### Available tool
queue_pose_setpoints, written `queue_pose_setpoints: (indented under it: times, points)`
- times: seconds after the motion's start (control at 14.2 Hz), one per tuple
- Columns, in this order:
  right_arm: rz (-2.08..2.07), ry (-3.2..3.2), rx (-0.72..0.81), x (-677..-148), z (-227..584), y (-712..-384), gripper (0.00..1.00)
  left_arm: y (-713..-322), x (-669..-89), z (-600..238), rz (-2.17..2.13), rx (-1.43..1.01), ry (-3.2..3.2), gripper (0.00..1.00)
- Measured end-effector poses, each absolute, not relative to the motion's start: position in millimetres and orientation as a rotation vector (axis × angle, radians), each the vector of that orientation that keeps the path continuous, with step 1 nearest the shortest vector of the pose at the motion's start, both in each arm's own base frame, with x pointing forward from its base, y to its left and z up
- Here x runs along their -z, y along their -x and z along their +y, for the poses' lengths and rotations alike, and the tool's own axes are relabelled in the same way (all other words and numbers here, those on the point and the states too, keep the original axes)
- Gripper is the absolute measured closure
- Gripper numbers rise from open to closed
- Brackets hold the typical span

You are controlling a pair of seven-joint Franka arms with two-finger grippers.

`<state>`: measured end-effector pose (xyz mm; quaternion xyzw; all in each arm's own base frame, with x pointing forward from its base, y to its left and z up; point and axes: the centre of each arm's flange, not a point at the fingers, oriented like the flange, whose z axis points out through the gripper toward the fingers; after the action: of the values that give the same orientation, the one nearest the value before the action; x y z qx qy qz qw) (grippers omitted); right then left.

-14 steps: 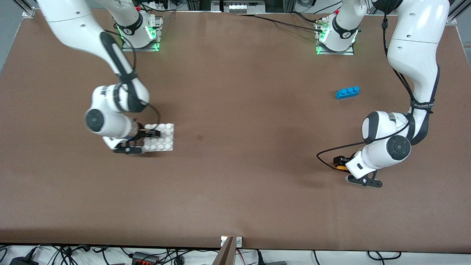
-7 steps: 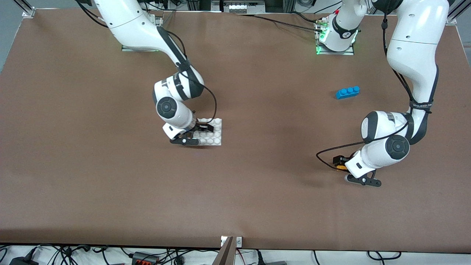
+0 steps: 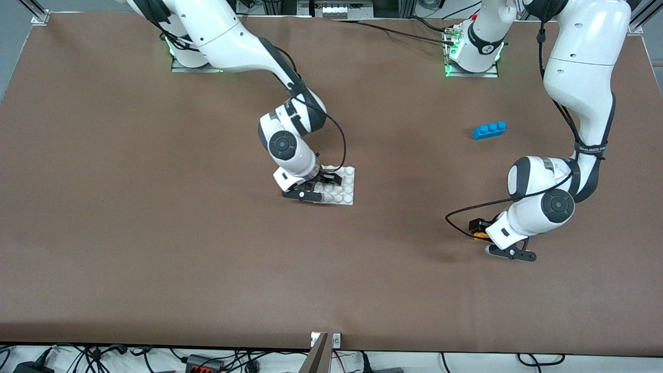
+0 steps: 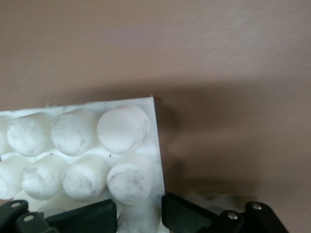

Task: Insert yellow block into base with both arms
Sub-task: 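Slide the white base toward the table middle while the left gripper lifts the block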

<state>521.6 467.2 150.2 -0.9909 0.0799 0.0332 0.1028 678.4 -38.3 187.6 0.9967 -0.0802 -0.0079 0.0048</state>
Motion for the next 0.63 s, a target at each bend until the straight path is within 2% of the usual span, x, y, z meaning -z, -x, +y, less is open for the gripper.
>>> queue_pose_setpoints:
  times: [0.07, 0.21, 0.28, 0.42, 0.63]
  points:
    - [0.237, 2.919, -0.092, -150.6, 474.6, -520.5, 0.54, -678.1, -187.1, -38.3, -0.251, 0.026, -3.122, 0.01]
    - [0.230, 2.912, -0.083, -151.3, 484.5, -518.8, 0.54, -677.8, -186.8, -38.3, -0.251, 0.027, -3.122, 0.11]
    - [0.226, 2.909, -0.080, -152.4, 488.6, -517.5, 0.54, -677.8, -186.9, -38.4, -0.252, 0.027, -3.122, 0.11]
    - [0.219, 2.900, -0.068, -158.1, 494.5, -517.8, 0.52, -677.8, -186.9, -38.5, -0.252, 0.027, -3.122, 0.26]
    - [0.214, 2.886, -0.051, -176.2, 498.1, -523.7, 0.53, -677.9, -187.1, -38.6, -0.252, 0.027, -3.122, 0.30]
